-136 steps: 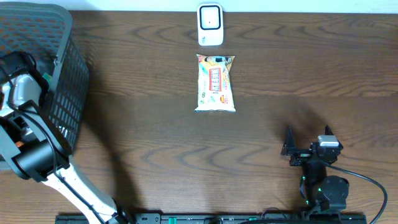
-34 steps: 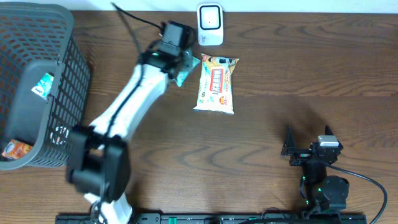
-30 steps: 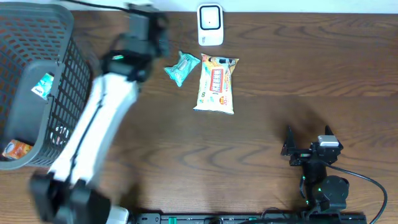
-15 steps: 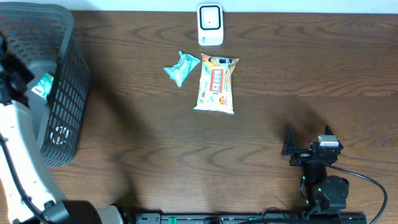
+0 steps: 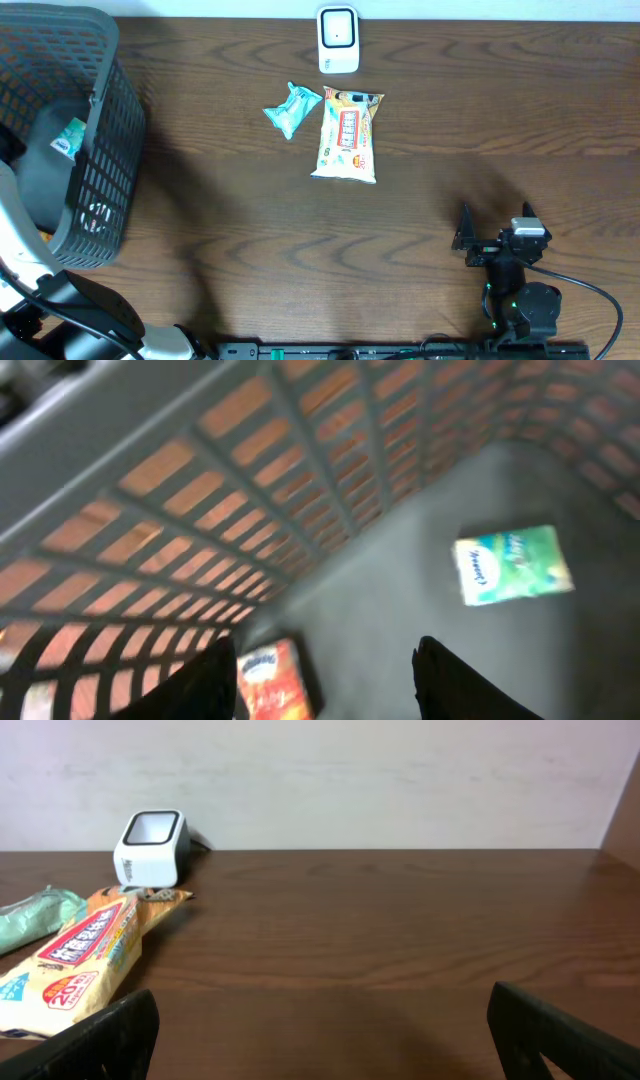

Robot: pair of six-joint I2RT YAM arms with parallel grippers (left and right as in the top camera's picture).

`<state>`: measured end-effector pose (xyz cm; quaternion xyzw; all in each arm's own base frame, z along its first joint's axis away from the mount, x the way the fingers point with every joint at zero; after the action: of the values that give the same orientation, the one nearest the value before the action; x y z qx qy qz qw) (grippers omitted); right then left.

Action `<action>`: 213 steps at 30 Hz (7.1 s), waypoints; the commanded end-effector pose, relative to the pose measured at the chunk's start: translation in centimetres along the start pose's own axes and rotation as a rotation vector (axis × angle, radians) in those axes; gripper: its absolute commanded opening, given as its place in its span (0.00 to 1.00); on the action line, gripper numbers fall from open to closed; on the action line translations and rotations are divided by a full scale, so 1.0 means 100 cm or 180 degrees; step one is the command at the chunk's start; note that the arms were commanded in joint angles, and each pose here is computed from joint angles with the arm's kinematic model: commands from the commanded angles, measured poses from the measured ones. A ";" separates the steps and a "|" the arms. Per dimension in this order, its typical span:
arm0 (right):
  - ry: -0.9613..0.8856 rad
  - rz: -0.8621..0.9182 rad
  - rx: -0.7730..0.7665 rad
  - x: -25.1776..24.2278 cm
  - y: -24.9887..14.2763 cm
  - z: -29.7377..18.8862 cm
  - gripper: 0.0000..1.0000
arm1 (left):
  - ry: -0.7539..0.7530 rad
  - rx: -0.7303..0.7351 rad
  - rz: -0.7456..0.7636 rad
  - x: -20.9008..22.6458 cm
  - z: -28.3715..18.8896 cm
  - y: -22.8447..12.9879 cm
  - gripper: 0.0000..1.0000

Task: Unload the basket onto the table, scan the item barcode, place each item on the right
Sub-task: 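Reach the left gripper into the basket and grasp the small green tissue pack, then carry the green tissue pack out and place it beside the yellow bag, then reach the left gripper into the basket and grasp the orange tissue box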

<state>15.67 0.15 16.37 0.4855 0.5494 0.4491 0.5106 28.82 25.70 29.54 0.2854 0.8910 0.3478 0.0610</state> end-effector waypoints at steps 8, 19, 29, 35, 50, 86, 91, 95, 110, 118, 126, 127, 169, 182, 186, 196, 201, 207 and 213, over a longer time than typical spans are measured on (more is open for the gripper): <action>0.0014 0.0041 -0.0005 0.001 0.000 0.000 0.99 | -0.0636 0.0374 0.0685 -0.032 0.054 -0.016 0.56; 0.0014 0.0041 -0.0005 0.001 0.000 0.000 0.99 | -0.1179 0.0400 0.1588 -0.068 0.109 -0.034 0.55; 0.0014 0.0041 -0.0005 0.001 0.000 0.000 0.99 | -0.1361 0.0470 0.2174 -0.111 0.140 -0.062 0.55; 0.0014 0.0041 -0.0005 0.001 0.000 0.000 0.99 | -0.1220 0.0460 0.2241 -0.116 0.155 -0.067 0.48; 0.0014 0.0041 -0.0005 0.001 0.000 0.000 0.99 | -0.0912 0.0642 0.2241 -0.109 0.174 -0.079 0.07; 0.0014 0.0041 -0.0005 0.001 0.000 0.000 0.99 | -0.3362 0.0760 0.1105 -0.234 -0.234 -0.154 0.07; 0.0014 0.0041 -0.0005 0.001 0.000 0.000 0.99 | -0.2930 0.1047 0.1399 -0.279 -0.193 -0.195 0.07; 0.0014 0.0041 -0.0005 0.001 0.000 0.000 0.99 | -0.2663 0.1278 0.1531 -0.299 -0.160 -0.220 0.07; 0.0014 0.0041 -0.0005 0.001 0.000 0.000 0.99 | -0.1918 0.0826 0.1673 -0.308 -0.119 -0.225 0.08; 0.0014 0.0041 -0.0005 0.001 0.000 0.000 0.99 | -0.2380 0.1334 0.1606 -0.314 -0.129 -0.238 0.08; 0.0014 0.0041 -0.0005 0.001 0.000 0.000 0.99 | -0.2352 0.1414 0.1495 -0.315 -0.132 -0.244 0.17; 0.0014 0.0041 -0.0005 0.001 0.000 0.000 0.99 | -0.2354 0.1415 0.1500 -0.315 -0.133 -0.245 0.17; 0.0014 0.0041 -0.0005 0.001 0.000 0.000 0.99 | 0.0853 0.0963 -0.1045 0.025 0.021 -0.046 0.64; 0.0014 0.0041 -0.0005 0.001 0.000 0.000 0.99 | 0.1179 0.0999 -0.1195 0.018 0.096 -0.086 0.64; 0.0014 0.0041 -0.0005 0.001 0.000 0.000 0.99 | 0.1210 0.1063 -0.1175 0.015 0.116 -0.094 0.64; 0.0015 0.0041 -0.0005 0.001 0.000 0.000 0.99 | 0.1357 0.1230 -0.1246 0.033 0.139 -0.105 0.64; 0.0014 0.0041 -0.0005 0.001 0.000 0.000 0.99 | 0.1409 0.1273 -0.1299 0.043 0.141 -0.107 0.64; 0.0014 0.0041 -0.0005 0.001 0.000 0.000 0.99 | 0.1426 0.1371 -0.1248 0.042 0.146 -0.116 0.62; 0.0014 0.0041 -0.0005 0.001 0.000 0.000 0.99 | 0.1406 0.1508 -0.1224 0.040 0.153 -0.125 0.27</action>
<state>15.67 0.15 16.38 0.4861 0.5488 0.4496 0.5104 24.88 29.83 11.52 0.0357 0.9744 0.1869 -0.1196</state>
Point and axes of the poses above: each gripper's point midway between its finger pads, its own z axis out along the fingers, its own x axis along the line the jaws close on, y = z × x, the point moved 9 cm from there along -z, back along the fingers, and after that the axes turned 8 degrees about -z, right-handed, at the moved point
